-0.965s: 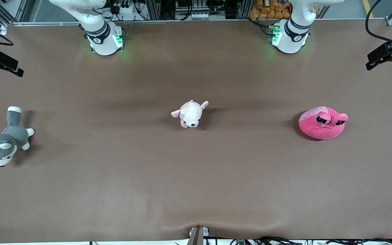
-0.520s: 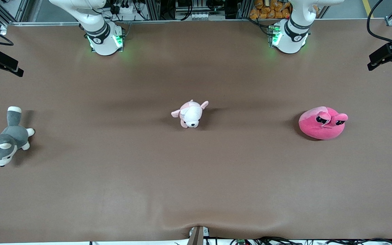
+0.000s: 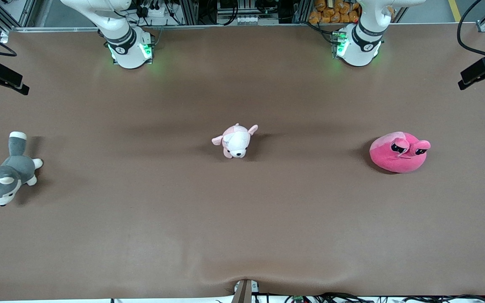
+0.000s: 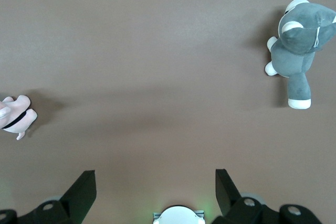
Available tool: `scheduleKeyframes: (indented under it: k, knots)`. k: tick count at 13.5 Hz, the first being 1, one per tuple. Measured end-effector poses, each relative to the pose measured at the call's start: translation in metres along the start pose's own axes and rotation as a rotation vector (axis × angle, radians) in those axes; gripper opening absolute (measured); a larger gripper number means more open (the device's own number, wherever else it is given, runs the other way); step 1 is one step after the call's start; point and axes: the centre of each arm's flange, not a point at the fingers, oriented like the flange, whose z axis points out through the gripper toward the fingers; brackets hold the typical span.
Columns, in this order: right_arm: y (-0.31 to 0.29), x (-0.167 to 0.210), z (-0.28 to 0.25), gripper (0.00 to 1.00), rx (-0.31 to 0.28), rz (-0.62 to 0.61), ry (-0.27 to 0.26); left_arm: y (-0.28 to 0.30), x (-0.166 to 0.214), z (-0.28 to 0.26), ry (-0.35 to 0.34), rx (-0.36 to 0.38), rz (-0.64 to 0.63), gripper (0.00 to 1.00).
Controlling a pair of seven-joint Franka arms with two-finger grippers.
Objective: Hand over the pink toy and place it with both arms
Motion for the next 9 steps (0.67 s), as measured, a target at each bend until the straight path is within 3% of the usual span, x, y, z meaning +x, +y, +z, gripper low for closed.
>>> scheduleKeyframes:
  k: [2, 6, 9]
  knots:
    - [0.001, 0.000, 0.000, 1.00, 0.000, 0.002, 0.000, 0.000, 0.002, 0.005, -0.009, 0.003, -0.095, 1.00]
    - [0.002, 0.000, 0.000, 1.00, 0.000, 0.004, 0.000, -0.014, 0.018, 0.027, -0.028, 0.011, -0.401, 1.00]
    - [0.003, 0.000, 0.000, 1.00, 0.000, 0.005, 0.000, -0.052, 0.039, 0.045, -0.052, 0.019, -0.523, 1.00]
